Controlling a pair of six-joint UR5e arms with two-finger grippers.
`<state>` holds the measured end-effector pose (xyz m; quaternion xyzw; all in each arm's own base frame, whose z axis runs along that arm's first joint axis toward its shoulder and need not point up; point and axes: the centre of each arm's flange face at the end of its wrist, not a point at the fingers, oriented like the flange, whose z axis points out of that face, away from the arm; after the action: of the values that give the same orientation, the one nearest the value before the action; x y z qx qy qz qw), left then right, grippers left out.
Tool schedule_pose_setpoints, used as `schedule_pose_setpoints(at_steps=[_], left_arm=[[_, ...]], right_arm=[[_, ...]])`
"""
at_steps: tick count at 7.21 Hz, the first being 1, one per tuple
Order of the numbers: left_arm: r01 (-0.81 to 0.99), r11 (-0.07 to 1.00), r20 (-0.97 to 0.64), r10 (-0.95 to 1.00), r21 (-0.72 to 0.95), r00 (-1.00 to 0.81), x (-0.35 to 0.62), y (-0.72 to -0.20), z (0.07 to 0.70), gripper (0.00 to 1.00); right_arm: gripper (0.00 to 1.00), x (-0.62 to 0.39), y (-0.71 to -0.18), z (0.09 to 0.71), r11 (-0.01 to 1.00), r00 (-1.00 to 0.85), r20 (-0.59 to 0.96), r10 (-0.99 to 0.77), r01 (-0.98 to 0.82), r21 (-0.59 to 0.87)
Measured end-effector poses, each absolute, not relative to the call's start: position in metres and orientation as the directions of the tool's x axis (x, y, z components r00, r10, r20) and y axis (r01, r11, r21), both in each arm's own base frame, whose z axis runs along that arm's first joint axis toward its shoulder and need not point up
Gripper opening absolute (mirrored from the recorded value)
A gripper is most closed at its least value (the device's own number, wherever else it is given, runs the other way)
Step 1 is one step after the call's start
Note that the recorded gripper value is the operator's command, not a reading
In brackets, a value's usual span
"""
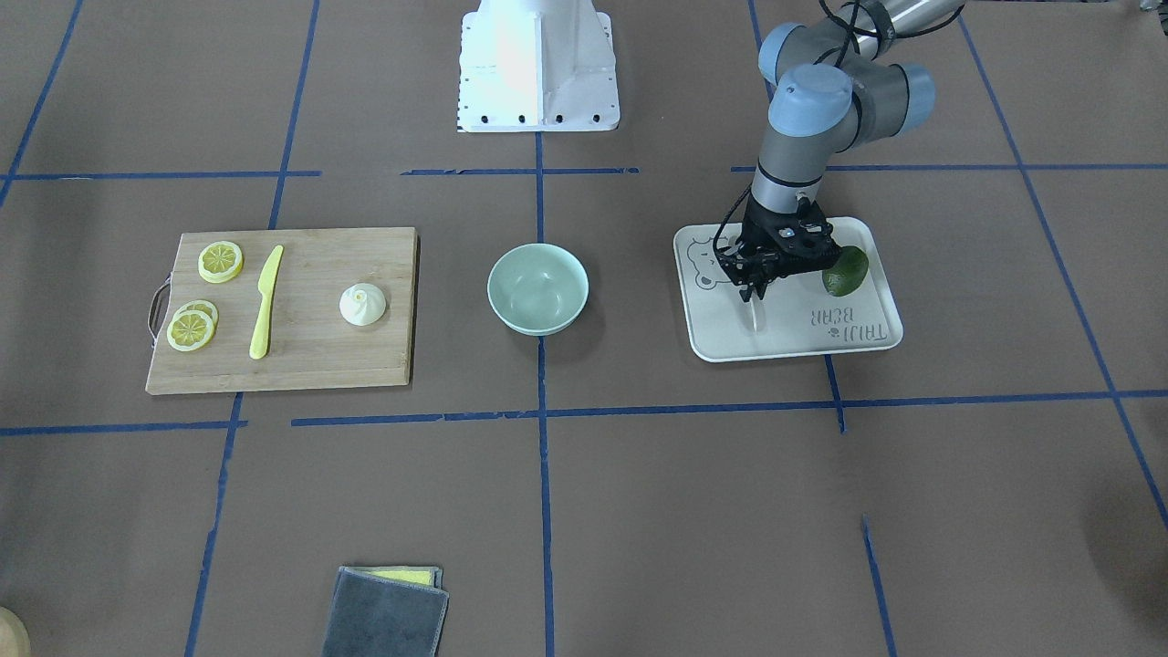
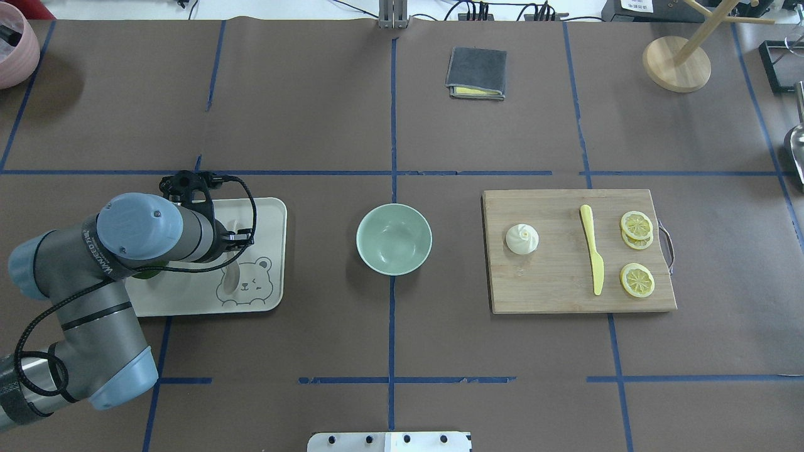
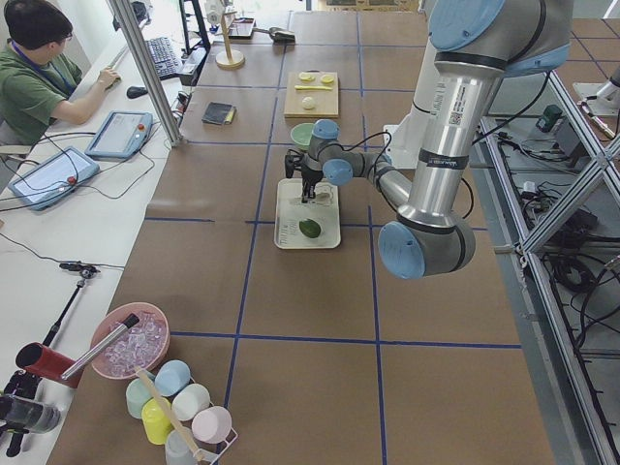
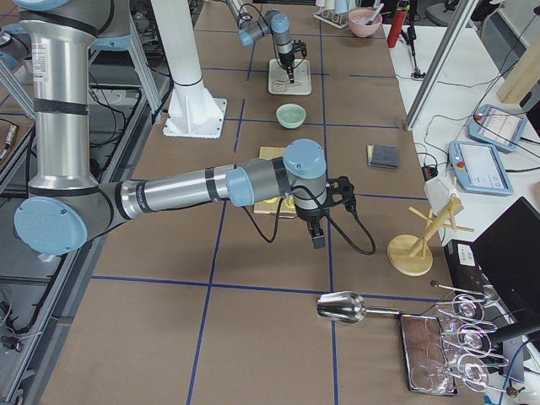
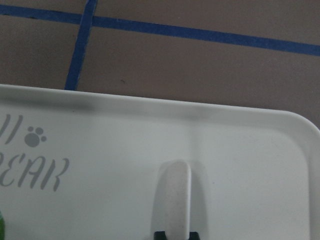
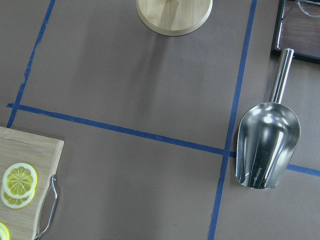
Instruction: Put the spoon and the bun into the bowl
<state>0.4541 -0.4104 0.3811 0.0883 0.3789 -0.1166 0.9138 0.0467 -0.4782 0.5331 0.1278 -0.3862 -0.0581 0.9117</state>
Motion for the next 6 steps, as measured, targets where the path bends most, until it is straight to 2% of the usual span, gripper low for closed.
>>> schedule_pose_setpoints(at_steps=[2,6], left_arm=[[0.297,0.953,-0.696,-0.181,0.049,0.695,0.459,-0.415,0.336,0.0],[0.471,0.87,-0.672,-0.436,-0.145,0.598,0.518,-0.445,0.207,0.0]], right_arm=[[1.0,0.047,-0.478,0.533,0.961,0.695,0.69,-0.203,0.007,0.276],[1.0,0.047,-0.478,0.534,0.962,0.694,0.691,-0.202,0.006,0.275]])
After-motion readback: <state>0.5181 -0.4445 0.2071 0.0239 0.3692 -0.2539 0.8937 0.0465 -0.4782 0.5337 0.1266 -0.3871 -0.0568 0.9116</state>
